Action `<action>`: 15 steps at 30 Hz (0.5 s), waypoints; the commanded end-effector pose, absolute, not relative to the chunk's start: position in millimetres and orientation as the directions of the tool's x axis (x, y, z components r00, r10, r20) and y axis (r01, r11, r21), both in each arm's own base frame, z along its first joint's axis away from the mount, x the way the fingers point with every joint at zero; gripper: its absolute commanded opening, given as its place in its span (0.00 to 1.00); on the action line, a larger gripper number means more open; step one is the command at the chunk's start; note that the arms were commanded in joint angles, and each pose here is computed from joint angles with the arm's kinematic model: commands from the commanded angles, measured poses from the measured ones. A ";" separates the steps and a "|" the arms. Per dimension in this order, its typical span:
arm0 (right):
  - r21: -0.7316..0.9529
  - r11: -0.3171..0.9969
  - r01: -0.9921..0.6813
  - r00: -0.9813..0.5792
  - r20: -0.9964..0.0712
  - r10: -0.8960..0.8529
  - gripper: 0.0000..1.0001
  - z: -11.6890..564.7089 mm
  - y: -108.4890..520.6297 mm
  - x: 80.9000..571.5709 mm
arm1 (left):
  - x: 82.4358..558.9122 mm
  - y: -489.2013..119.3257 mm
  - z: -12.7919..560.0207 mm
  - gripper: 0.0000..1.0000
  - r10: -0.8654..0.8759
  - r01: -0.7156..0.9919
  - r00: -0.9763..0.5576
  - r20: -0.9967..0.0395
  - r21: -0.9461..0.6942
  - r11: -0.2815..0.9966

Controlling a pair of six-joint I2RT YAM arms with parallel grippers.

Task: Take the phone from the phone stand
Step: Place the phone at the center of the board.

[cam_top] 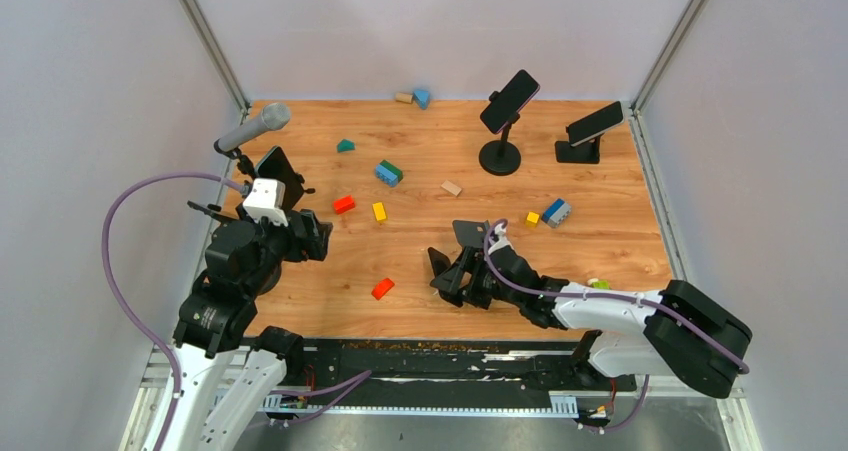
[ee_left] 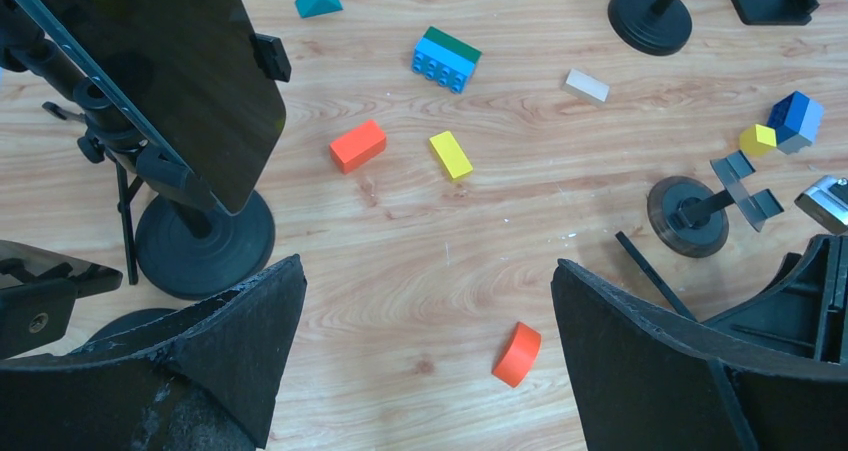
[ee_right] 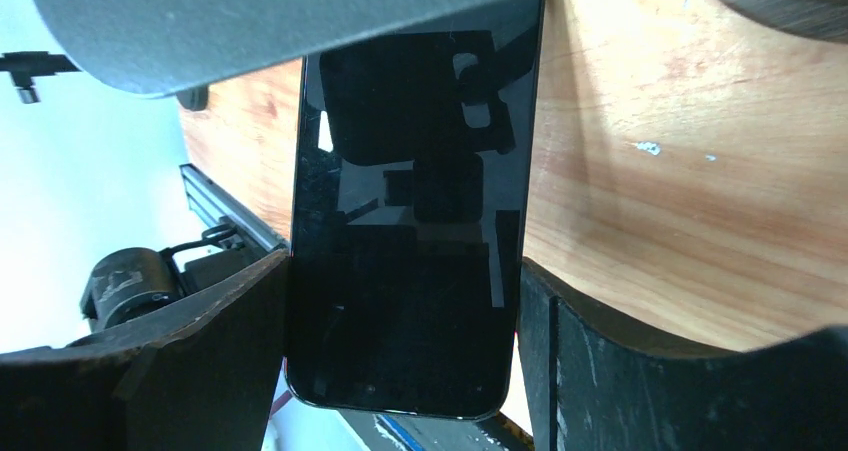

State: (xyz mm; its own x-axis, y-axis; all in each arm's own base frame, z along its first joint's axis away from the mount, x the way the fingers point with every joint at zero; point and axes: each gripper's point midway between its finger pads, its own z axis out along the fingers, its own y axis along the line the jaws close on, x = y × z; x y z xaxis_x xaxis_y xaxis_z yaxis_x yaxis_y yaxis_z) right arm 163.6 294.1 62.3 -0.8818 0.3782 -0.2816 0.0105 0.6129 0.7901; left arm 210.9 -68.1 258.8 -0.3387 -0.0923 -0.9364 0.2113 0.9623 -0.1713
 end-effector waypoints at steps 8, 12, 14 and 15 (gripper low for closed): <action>0.653 0.751 -0.096 -0.847 -0.450 0.283 0.00 72.0 298.9 183.5 | 214.3 -69.3 265.3 1.00 -0.086 0.224 -0.308 -0.947 -0.160 0.961; 0.575 0.808 -0.125 -0.844 -0.490 0.218 0.00 67.7 300.2 184.4 | 214.2 -69.2 265.5 1.00 -0.086 0.224 -0.307 -0.948 -0.159 0.962; 0.542 0.829 -0.140 -0.840 -0.508 0.190 0.00 68.5 302.6 186.0 | 214.1 -69.0 265.7 1.00 -0.087 0.223 -0.306 -0.948 -0.160 0.962; 0.526 0.838 -0.149 -0.839 -0.515 0.174 0.00 68.3 304.1 185.9 | 214.1 -68.5 265.8 1.00 -0.088 0.220 -0.305 -0.948 -0.160 0.962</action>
